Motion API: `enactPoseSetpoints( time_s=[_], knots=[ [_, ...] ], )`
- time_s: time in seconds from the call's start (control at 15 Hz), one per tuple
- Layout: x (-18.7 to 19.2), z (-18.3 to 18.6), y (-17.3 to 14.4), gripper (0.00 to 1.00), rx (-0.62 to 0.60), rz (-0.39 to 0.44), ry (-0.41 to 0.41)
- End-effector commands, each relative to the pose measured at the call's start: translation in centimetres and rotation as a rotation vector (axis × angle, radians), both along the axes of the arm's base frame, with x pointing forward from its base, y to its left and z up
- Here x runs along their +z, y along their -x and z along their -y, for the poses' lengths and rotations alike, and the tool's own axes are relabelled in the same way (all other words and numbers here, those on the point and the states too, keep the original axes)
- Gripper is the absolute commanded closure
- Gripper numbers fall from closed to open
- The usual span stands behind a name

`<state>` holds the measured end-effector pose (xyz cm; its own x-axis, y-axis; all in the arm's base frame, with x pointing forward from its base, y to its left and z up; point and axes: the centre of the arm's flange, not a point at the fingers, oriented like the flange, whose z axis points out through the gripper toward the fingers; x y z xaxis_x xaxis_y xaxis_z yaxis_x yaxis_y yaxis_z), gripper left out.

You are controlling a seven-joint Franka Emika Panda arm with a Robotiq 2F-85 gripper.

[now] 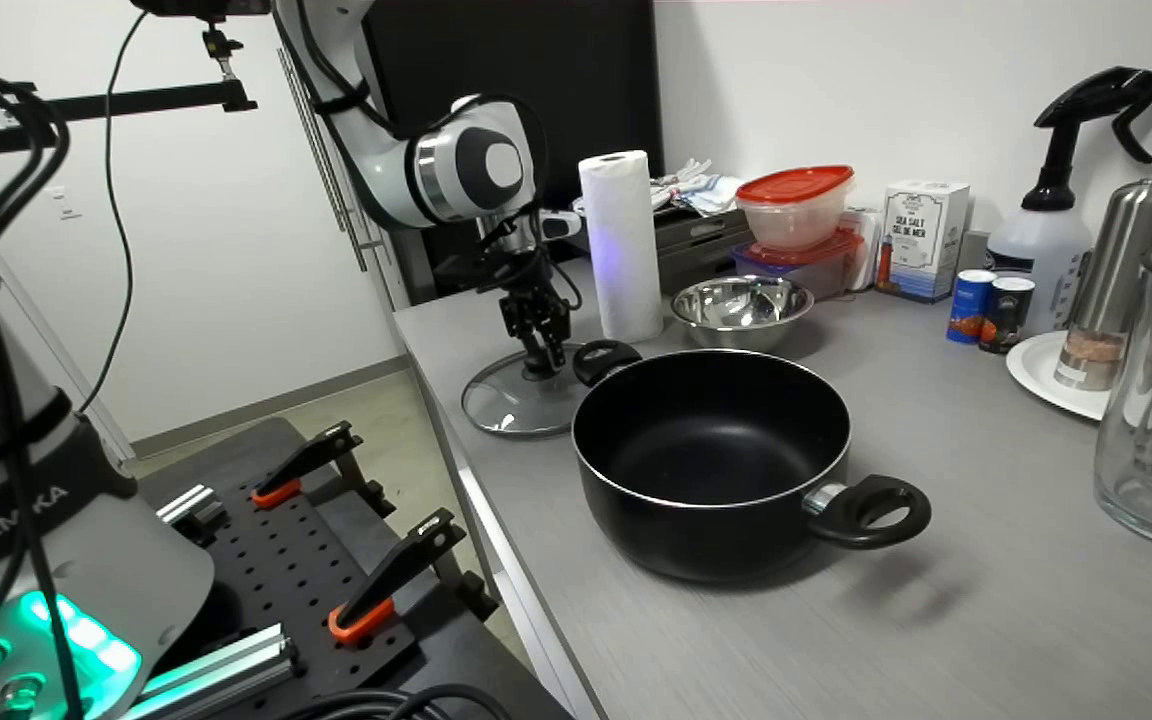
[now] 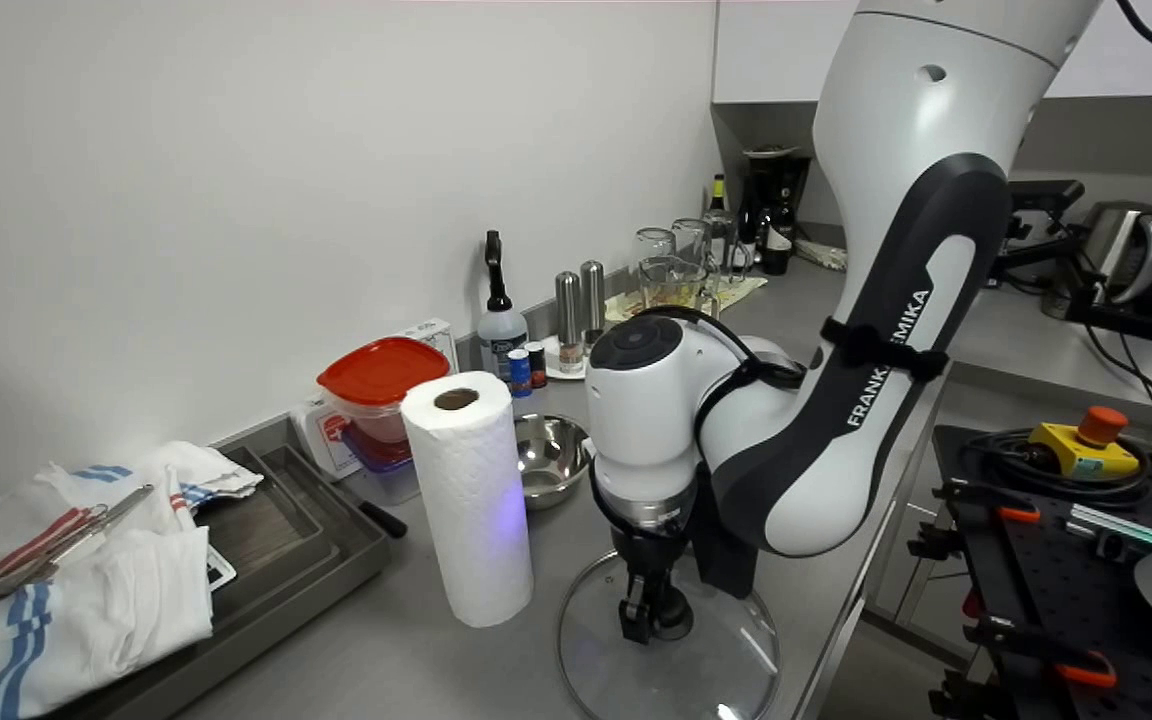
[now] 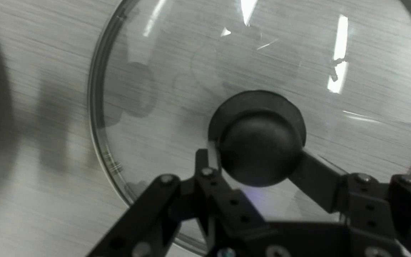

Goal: Put the lid on the pot

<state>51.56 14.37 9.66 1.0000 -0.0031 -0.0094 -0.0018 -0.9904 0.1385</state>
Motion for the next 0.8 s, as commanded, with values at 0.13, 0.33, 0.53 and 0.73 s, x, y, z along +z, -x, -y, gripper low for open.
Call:
enactPoseSetpoints(
  time_s=[0.13, 0.33, 0.53, 0.73],
  knots=[
    [0.3, 0.0, 0.0, 0.74, -0.016, -0.002, -0.003],
    [1.6, -0.1, 0.9, 0.74, -0.013, 0.005, -0.013],
    [3.3, -0.2, 2.0, 0.74, -0.012, 0.025, -0.018],
    [5.0, -0.2, 2.7, 0.74, -0.005, 0.038, -0.028]
  ],
)
